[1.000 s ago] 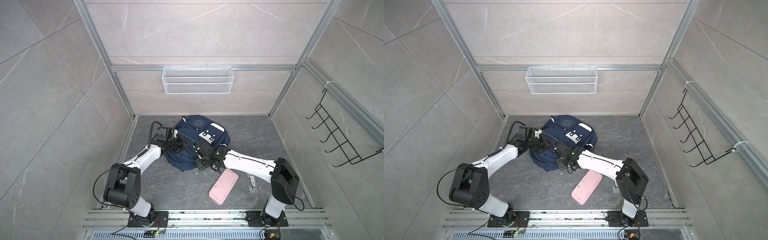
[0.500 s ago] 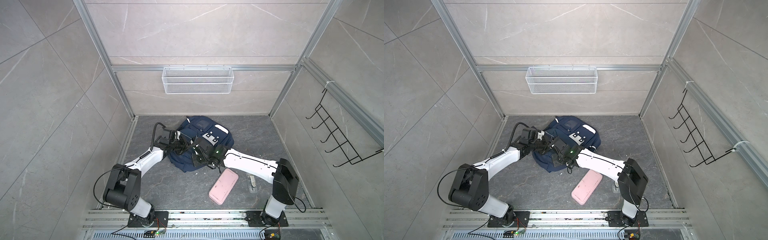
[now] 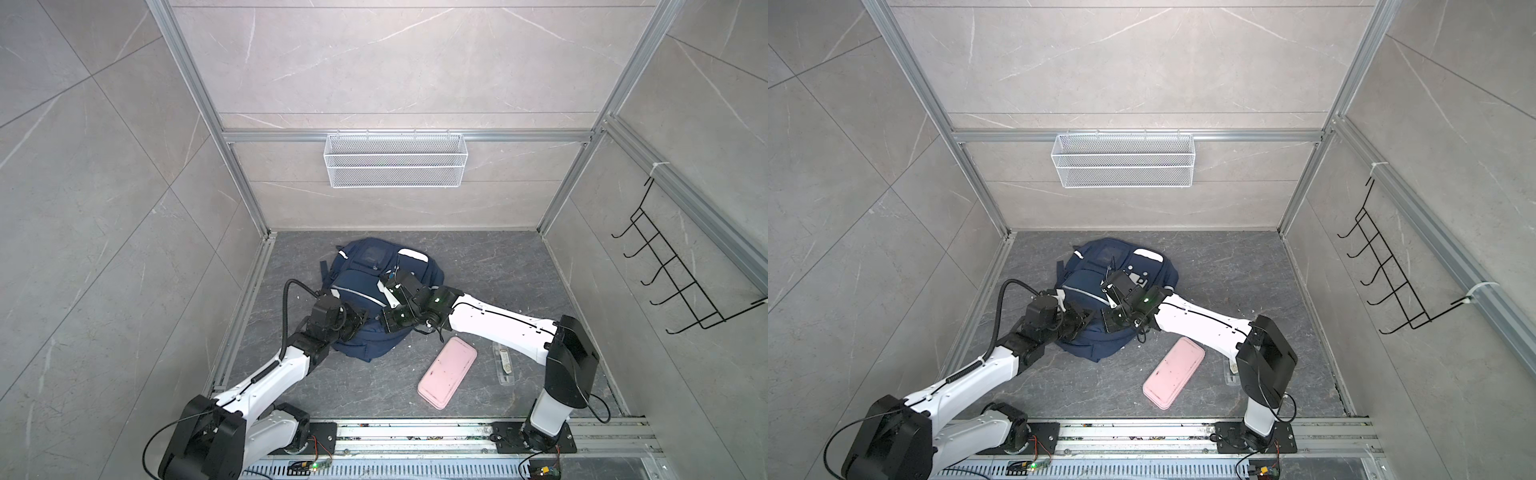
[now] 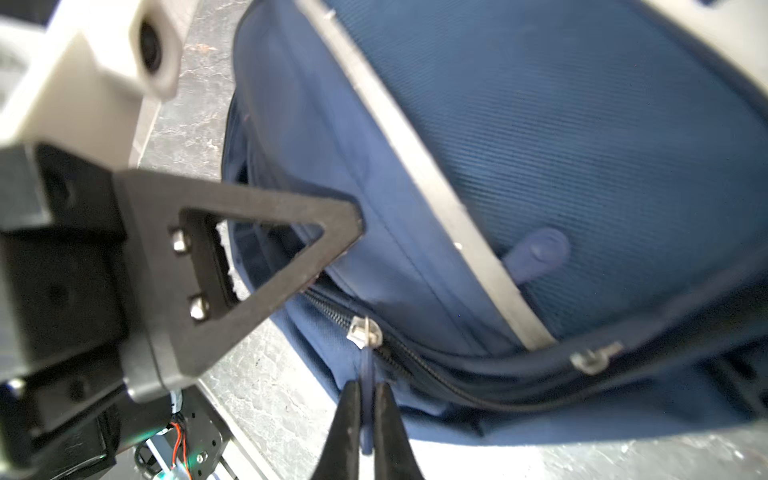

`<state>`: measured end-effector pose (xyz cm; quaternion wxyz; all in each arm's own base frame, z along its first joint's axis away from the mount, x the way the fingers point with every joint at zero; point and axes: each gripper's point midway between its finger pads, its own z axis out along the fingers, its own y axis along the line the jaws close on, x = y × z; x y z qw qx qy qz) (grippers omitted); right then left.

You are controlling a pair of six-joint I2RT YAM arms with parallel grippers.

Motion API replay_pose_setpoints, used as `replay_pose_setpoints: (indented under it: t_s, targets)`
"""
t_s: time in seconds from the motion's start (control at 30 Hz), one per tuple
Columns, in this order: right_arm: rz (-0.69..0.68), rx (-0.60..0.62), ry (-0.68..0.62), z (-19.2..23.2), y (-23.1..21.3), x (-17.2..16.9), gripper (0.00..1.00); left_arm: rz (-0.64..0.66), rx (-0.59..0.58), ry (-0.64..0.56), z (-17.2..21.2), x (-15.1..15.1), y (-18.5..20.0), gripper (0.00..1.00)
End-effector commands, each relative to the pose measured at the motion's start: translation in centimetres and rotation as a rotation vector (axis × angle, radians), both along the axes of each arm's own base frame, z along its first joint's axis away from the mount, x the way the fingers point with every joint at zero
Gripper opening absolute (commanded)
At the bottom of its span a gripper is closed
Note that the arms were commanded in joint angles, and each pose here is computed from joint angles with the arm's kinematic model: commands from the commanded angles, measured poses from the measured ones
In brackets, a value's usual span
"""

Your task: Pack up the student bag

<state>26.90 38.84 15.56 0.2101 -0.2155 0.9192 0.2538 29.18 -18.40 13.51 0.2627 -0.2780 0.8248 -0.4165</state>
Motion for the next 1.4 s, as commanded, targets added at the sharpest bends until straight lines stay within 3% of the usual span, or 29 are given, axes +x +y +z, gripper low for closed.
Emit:
replay_pose_setpoints:
  t_s: [0.0, 0.37, 0.7, 0.8, 0.93, 1.03, 1.23, 1.37]
  targets:
    - [-0.060, -0.018, -0.101, 0.5, -1.2, 3.5, 0.00, 0.087, 0.049, 0.005, -0.6, 0.0, 0.5, 0.00]
    - [-0.057, -0.095, -0.091, -1.0, -4.7, 1.7, 0.00, -0.144, -0.041, -0.029, 2.2, 5.1, -10.0, 0.00]
    - [-0.139, -0.102, -0.097, -1.8, -5.9, 2.7, 0.00, -0.261, -0.086, -0.031, 3.2, 5.7, -15.2, 0.00]
    - [-0.203, -0.099, -0.079, -2.3, -7.3, 3.9, 0.00, -0.276, -0.073, -0.031, 3.3, 5.2, -14.9, 0.07]
    - [-0.268, -0.088, -0.061, -2.8, -9.6, 4.7, 0.00, -0.292, 0.033, -0.021, 3.4, 4.1, -12.7, 0.26]
    - [-0.290, -0.084, -0.061, -2.6, -10.9, 4.9, 0.00, -0.291, 0.102, -0.021, 3.7, 3.6, -10.5, 0.34]
    - [-0.299, -0.092, -0.060, -2.6, -12.7, 3.8, 0.00, -0.247, 0.225, -0.020, 4.1, 4.3, -5.0, 0.37]
    - [-0.329, -0.121, -0.059, -3.0, -14.8, 3.1, 0.00, -0.294, 0.282, 0.005, 3.6, 5.8, -3.6, 0.38]
